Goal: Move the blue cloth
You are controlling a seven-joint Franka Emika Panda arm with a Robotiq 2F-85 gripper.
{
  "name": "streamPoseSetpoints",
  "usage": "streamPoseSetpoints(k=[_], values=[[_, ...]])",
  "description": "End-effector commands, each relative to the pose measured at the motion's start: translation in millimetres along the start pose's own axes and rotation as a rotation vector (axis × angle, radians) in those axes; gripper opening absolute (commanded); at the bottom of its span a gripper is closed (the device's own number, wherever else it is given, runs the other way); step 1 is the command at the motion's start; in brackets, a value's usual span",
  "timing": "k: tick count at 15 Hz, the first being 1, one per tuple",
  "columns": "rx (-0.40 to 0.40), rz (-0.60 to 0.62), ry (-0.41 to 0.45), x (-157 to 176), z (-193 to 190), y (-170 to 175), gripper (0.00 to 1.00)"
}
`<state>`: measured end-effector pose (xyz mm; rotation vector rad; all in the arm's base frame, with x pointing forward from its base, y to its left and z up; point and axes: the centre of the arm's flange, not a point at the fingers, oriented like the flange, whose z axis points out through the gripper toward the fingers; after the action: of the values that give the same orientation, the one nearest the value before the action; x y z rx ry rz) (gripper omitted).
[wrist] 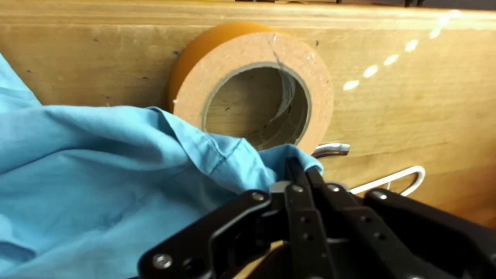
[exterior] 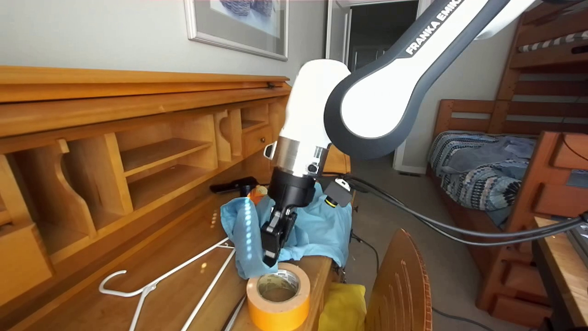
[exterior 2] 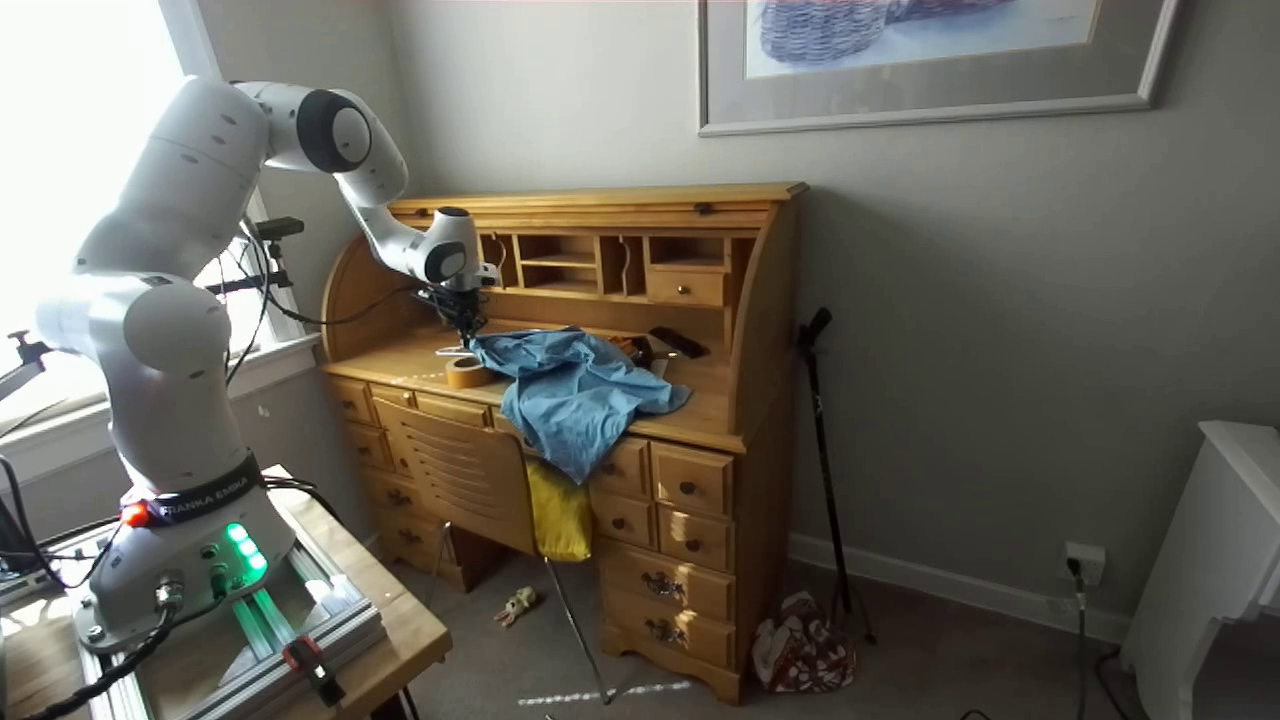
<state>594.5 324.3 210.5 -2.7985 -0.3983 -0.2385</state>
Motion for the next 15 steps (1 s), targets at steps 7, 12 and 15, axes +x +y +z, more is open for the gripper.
streamPoseSetpoints(k=[7, 12, 15], values=[[-0.153, -0.135, -0.025, 20, -8, 70, 0.77], [-0.223, 0.060, -0.045, 17, -18, 140, 1.00], [-0.211, 0.071, -0.068, 15, -18, 152, 1.00]])
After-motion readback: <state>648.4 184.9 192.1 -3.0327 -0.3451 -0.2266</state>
